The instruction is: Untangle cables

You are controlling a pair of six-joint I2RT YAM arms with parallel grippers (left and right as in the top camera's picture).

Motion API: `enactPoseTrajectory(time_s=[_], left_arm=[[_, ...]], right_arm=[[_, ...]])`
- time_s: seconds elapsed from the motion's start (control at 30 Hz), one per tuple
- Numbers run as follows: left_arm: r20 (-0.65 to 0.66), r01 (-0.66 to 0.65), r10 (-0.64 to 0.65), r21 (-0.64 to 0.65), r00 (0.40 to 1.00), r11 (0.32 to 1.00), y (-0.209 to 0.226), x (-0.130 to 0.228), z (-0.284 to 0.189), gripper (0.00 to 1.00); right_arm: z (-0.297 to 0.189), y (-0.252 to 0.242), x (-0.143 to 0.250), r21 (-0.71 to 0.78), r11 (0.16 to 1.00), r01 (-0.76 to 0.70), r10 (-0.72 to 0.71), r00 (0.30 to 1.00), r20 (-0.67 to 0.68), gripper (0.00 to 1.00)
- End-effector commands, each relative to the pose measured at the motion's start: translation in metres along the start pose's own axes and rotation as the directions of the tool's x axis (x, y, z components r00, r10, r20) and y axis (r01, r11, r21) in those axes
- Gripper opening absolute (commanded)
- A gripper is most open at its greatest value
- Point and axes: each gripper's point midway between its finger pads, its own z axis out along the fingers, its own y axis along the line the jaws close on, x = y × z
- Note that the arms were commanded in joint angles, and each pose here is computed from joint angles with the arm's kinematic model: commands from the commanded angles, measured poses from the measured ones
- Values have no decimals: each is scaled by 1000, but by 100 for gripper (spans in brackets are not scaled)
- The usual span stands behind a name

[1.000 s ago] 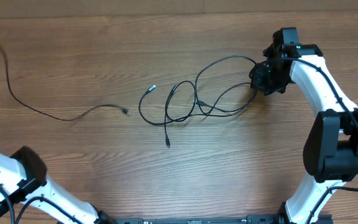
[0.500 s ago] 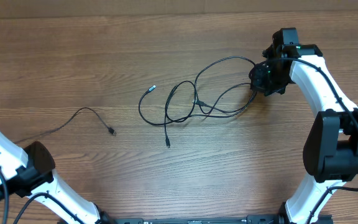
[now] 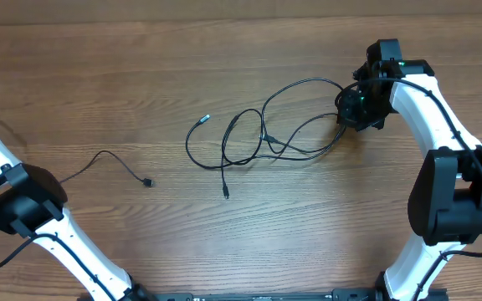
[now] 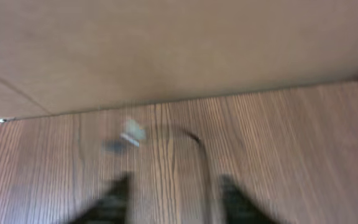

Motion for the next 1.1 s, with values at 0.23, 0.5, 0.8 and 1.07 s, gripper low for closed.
enactPoseTrajectory(time_s=[0.23, 0.5, 0.8, 1.07], left_arm=[[-260, -169, 285, 393, 922, 904, -45, 57, -31, 93], [-552, -254, 578, 554, 601, 793, -43, 186, -96, 72], [-452, -384, 710, 619, 539, 685, -78, 245, -170, 100], [-583, -568, 706, 446, 402, 691, -46, 337, -169, 100]], right_arm=[[2, 6, -3, -13, 1000, 20, -19, 1000, 10, 8], [2, 6, -5, -15, 1000, 21, -21, 1000, 16, 9], [2, 6, -2, -12, 1000, 19, -19, 1000, 5, 9], [2, 6, -3, -13, 1000, 20, -20, 1000, 10, 9]])
